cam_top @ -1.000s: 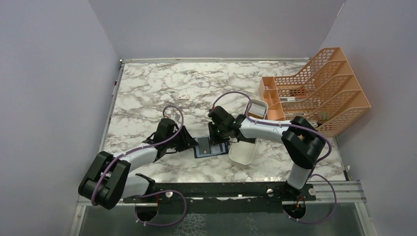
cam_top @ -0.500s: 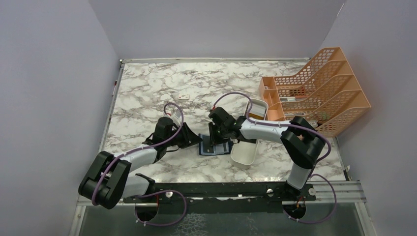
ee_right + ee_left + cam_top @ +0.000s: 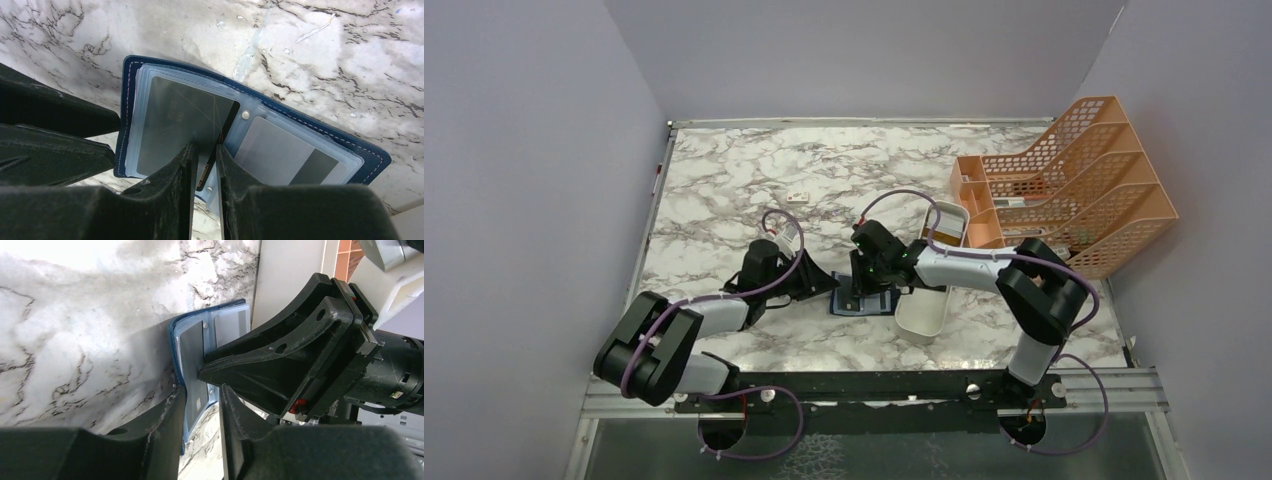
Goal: Put the credit cards into the card holder
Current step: Turn over the card slot in the card holder.
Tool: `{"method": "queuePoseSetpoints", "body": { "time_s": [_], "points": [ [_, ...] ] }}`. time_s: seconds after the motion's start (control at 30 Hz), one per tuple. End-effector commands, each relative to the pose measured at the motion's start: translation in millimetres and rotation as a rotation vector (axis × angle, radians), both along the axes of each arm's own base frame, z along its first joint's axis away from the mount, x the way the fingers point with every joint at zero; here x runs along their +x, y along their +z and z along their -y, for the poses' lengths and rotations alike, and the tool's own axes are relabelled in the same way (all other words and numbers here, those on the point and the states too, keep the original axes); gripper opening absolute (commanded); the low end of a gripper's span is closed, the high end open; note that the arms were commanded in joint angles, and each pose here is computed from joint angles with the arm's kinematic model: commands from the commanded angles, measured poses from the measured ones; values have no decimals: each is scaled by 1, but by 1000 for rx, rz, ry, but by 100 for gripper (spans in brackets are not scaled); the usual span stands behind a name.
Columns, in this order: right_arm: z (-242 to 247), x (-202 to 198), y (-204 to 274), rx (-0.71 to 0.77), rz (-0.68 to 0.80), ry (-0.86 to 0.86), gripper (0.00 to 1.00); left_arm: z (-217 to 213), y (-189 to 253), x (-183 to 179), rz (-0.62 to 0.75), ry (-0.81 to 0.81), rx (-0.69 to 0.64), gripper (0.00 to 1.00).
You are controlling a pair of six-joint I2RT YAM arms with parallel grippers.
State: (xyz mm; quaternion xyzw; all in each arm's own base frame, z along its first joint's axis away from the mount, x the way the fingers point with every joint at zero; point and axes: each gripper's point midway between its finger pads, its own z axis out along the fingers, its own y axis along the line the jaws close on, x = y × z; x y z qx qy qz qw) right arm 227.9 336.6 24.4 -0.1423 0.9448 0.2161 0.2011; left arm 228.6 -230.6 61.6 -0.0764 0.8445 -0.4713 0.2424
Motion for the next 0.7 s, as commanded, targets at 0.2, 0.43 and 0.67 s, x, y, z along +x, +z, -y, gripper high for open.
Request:
{"method": "queuePoseSetpoints", "body": {
  "time_s": [0.2, 0.43, 0.67],
  "points": [
    [2, -4, 2, 11, 6, -5, 25, 24, 16, -11, 98, -114, -47, 9],
    [-2, -6, 36, 67, 24, 8, 28, 19, 15, -7, 106, -69, -33, 0],
    [8, -3, 64, 76, 87, -13, 30, 20, 10, -7, 88, -73, -26, 7]
  ]
}}
